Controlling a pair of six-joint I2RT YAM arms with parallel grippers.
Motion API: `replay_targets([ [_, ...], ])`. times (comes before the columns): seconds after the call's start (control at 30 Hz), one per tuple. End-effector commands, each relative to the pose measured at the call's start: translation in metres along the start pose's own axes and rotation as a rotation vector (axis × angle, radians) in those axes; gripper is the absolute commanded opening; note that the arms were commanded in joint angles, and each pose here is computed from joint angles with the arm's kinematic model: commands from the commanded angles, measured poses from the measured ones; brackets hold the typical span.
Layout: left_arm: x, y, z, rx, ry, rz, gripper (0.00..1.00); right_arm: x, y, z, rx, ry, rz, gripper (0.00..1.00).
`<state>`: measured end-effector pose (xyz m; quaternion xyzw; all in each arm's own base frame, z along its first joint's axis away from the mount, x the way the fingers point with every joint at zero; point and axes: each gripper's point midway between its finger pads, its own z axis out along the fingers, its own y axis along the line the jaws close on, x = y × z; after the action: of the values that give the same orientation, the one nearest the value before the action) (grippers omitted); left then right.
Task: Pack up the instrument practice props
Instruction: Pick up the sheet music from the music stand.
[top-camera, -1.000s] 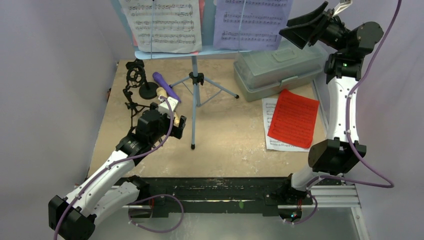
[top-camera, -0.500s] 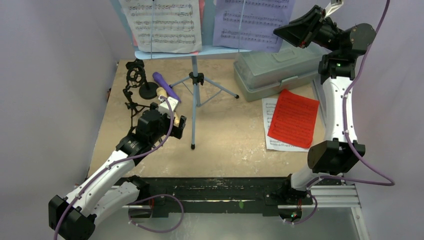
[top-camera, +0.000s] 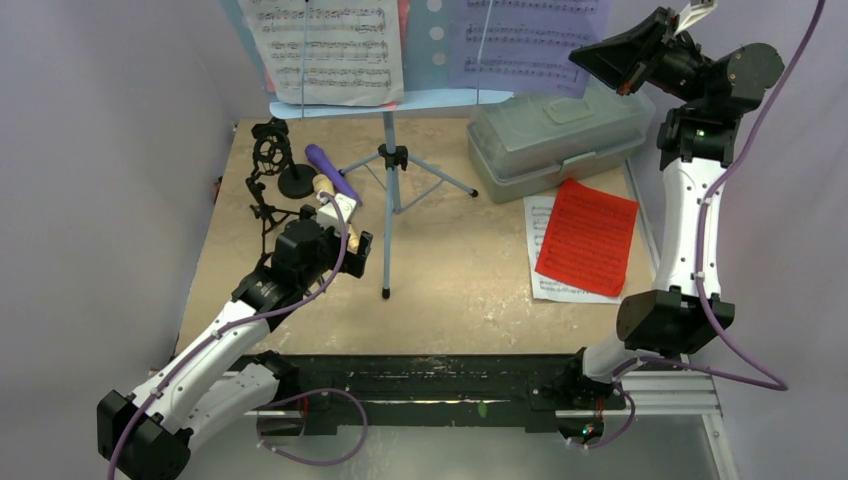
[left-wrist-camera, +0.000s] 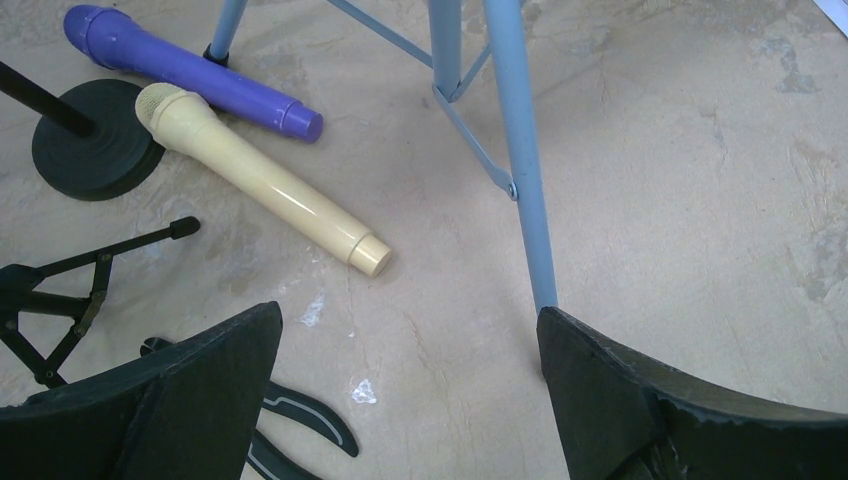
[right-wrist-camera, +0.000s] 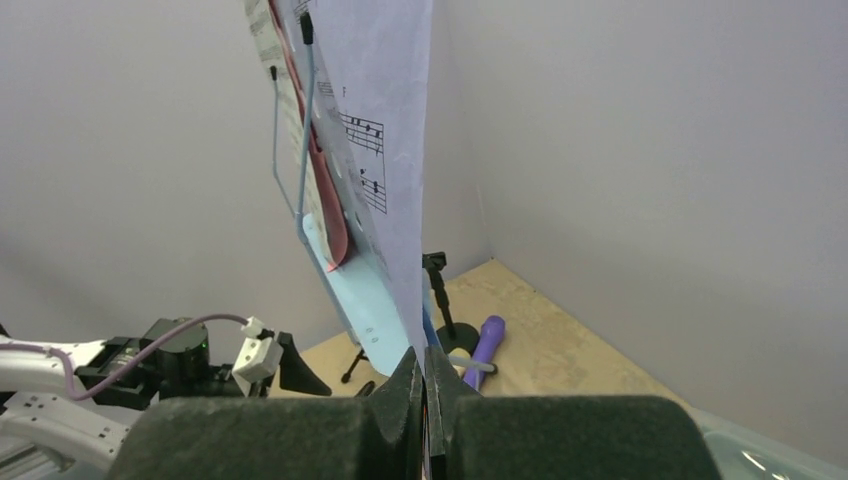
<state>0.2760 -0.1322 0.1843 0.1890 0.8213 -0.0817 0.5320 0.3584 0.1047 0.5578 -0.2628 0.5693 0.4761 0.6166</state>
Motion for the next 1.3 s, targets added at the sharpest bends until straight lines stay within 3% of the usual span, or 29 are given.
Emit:
replay_targets([
  [0.0, -0.01, 0.004, -0.001, -0.015, -0.038, -0.006, 1.0, -0.02, 0.013, -0.016, 0.022, -0.01, -0.086, 0.0],
  [0.6, -0.009, 0.004, 0.0, -0.013, -0.034, -0.005, 1.0, -0.003, -0.036, -0.085, 0.243, 0.018, -0.115, 0.0],
  [1.03, -0.009, 0.003, 0.0, -0.01, -0.032, -0.006, 1.0, 0.058, -0.065, -0.128, 0.39, 0.094, -0.075, 0.0],
  [1.27, -0.01, 0.003, -0.001, -0.011, -0.036, -0.007, 1.0, 0.118, -0.086, -0.16, 0.489, 0.176, -0.003, 0.0],
])
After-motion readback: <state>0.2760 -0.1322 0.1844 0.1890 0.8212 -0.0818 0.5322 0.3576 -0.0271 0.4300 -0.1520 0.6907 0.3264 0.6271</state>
